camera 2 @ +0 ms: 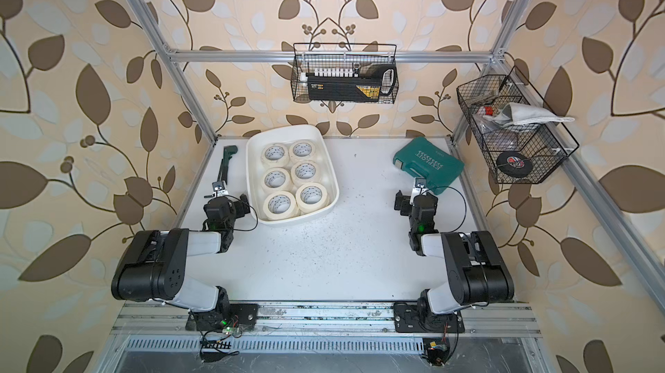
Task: Take out the art tape in the storage box
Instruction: Move the storage box to the center of the board.
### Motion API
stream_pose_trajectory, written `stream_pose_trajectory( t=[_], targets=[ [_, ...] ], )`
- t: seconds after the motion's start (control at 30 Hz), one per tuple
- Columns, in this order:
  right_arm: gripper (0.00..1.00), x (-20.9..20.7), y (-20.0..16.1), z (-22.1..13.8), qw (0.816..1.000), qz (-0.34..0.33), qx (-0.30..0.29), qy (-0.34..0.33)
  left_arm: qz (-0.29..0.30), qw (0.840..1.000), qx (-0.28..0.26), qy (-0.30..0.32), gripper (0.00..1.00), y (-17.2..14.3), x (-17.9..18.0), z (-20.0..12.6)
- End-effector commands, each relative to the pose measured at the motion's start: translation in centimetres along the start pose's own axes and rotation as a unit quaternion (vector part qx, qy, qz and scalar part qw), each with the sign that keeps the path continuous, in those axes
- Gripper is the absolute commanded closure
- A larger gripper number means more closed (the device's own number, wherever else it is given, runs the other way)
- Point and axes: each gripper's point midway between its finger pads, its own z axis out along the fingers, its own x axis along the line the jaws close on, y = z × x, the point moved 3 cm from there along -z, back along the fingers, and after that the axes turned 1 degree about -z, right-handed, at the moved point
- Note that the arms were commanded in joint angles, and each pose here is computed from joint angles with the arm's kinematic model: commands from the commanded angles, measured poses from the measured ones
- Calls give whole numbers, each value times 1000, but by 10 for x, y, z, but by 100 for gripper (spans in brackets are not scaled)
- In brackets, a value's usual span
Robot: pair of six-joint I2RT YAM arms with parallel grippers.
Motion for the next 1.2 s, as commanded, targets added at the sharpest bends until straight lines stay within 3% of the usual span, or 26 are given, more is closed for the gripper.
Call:
stream_pose_trajectory(
  t=[0.0,0.57,0.73,0.8,0.9,0.97,1.07,1.17],
  targets=[
    [1,-1,-2,-1,1000,1,-1,-5,2,1000,-9,-7,1,4,-3,-1],
    [0,-1,-1,-2,1000,2,-4,-5,-1,1000,-10,-11,1,7,-2,-3],
    [0,-7,10,-4,1000,6,2,-28,1,999,24,24,1,47,-1,-15],
    [1,-9,21,-5,998,2,40,-46,7,1000,14,17,1,61,-9,-24],
    [1,-9,41,-9,996,17,69,-51,-27,999,5,19,1,85,-11,-39],
    [1,0,58,-17,997,38,56,-35,-86,996,10,21,1,99,-10,-51],
    [1,12,80,-29,988,132,79,-8,-173,984,40,1,1,113,-15,-67],
    [1,53,99,-35,963,194,158,104,-206,975,73,-33,1,125,-26,-77]
  ],
)
